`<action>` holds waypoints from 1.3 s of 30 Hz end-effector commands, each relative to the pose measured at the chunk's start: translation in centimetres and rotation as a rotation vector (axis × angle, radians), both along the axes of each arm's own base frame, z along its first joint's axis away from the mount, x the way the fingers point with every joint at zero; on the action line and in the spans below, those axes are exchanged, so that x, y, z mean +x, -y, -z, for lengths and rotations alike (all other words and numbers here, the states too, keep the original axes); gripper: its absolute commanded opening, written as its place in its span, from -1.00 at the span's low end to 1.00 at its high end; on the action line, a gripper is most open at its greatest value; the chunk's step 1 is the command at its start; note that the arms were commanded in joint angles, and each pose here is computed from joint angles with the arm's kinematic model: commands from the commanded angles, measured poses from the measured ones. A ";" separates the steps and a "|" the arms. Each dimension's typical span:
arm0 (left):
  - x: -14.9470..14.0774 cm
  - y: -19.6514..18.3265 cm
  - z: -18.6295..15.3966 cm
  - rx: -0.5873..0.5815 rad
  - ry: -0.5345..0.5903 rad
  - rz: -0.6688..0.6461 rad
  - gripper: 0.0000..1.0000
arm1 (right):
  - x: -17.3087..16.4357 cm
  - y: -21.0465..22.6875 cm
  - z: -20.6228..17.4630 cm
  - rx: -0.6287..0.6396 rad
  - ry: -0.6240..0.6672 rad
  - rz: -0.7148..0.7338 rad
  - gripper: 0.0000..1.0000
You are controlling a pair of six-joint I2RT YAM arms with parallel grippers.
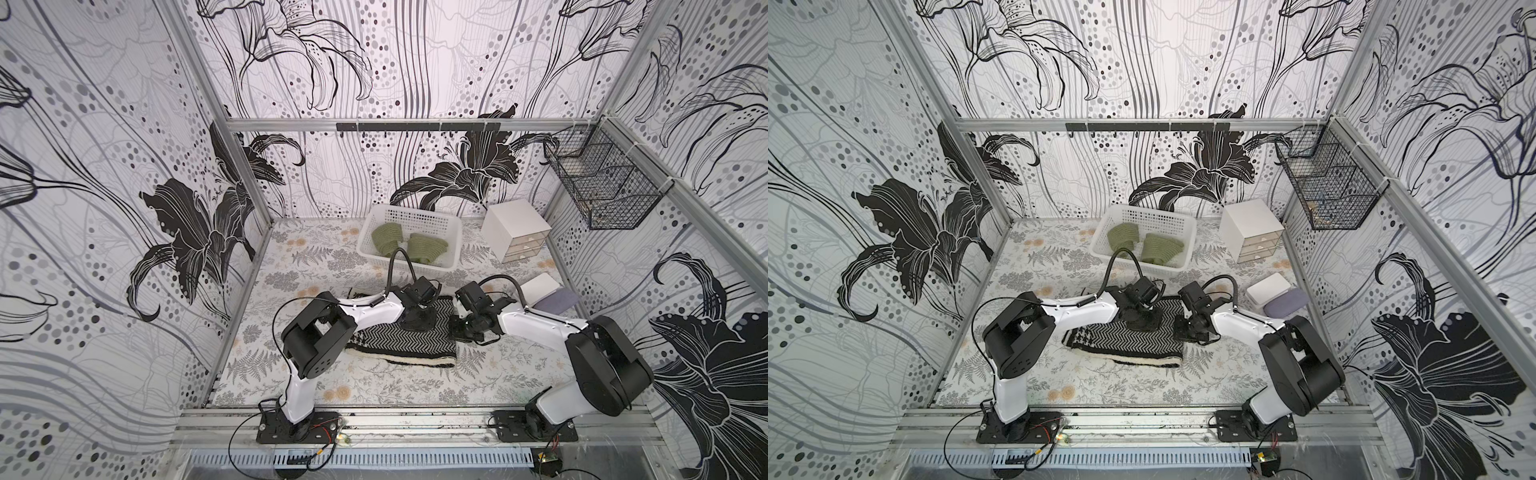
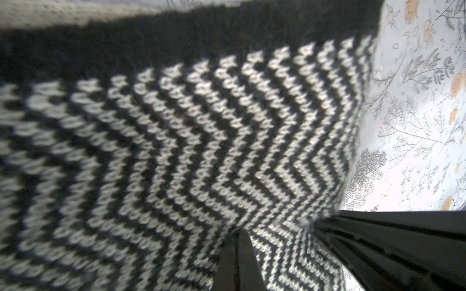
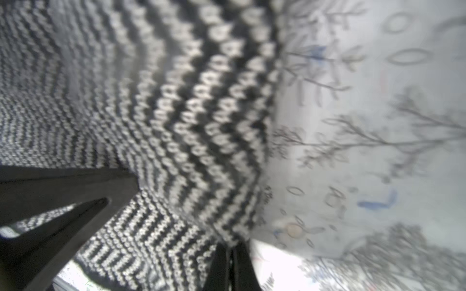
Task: Roll up the scarf and place it into the basket
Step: Fold the scarf at the center of the board, then roll the scarf at the center of the board.
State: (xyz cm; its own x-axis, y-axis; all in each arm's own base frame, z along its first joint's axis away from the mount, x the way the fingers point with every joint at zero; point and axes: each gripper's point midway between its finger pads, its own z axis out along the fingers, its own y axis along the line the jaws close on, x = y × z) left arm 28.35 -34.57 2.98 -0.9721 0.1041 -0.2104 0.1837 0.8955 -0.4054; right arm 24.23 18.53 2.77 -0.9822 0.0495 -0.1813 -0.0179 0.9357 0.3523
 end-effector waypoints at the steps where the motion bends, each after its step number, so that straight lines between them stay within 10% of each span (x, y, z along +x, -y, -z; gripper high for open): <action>1: -0.5 0.0 -0.9 0.033 0.033 0.047 -1.00 | -2.1 4.3 0.1 -0.121 -0.046 0.071 -1.00; 27: 0.3 3.2 0.1 -0.048 0.031 0.051 -1.00 | -0.1 -3.8 -6.8 0.185 0.022 -0.046 -1.00; 39: 3.7 -3.5 -6.3 -0.099 0.118 -0.115 -1.00 | 0.4 -6.5 -3.4 0.195 -0.025 -0.057 -1.00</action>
State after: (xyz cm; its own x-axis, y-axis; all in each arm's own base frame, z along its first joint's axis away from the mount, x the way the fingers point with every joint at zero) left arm 31.67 -31.50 7.64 -0.9562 -0.0288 -0.2914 0.1144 0.8794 -0.4622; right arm 24.04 23.98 6.62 -0.9882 0.0180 -0.1523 -0.0618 0.8624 0.5024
